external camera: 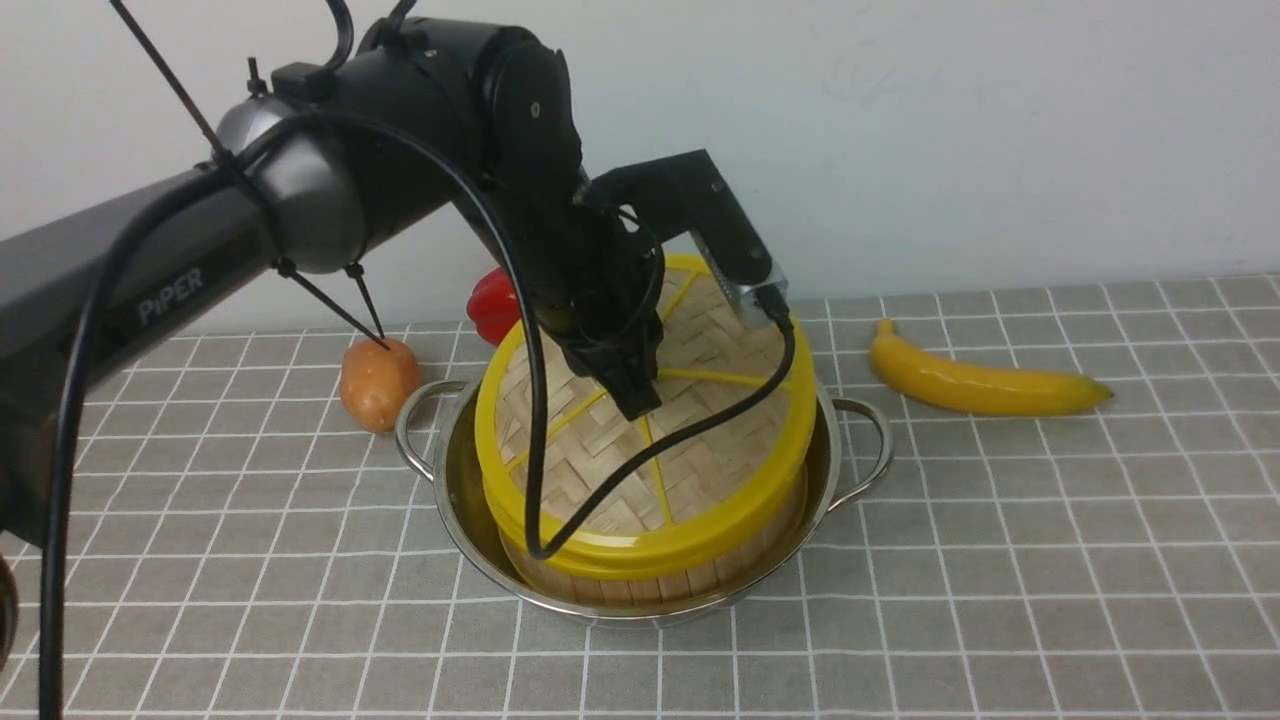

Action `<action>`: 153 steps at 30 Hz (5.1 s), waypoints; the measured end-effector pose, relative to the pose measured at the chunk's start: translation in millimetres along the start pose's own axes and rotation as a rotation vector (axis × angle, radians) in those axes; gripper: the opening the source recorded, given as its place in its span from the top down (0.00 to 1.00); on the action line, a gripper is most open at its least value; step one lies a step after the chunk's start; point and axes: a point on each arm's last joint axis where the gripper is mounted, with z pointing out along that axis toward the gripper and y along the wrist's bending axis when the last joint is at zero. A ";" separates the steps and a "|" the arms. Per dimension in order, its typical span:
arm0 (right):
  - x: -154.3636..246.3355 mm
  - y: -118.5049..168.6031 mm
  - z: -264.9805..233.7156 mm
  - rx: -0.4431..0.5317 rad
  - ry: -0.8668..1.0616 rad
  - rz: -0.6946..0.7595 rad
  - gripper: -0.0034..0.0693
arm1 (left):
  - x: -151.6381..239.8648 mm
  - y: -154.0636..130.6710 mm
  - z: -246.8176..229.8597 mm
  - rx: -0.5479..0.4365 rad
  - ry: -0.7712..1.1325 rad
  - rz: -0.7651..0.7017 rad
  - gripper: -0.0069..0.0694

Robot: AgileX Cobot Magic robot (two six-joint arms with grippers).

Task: Place the steamer in the pot on the grey tablecloth, and put the lid on the steamer.
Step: 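Place the yellow bamboo steamer lid onto the steamer in the pot with the left gripper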

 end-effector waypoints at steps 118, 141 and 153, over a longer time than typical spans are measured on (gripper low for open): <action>0.0 0.0 0.0 0.000 0.000 0.001 0.62 | 1.1 11.9 41.7 -0.081 0.006 -0.890 0.75; 0.0 0.0 0.0 0.000 0.000 0.001 0.62 | 4.1 15.3 41.0 -0.135 0.025 -0.881 0.75; 0.0 0.0 0.0 0.000 0.000 0.001 0.62 | 3.4 15.0 41.1 -0.129 0.017 -0.903 0.75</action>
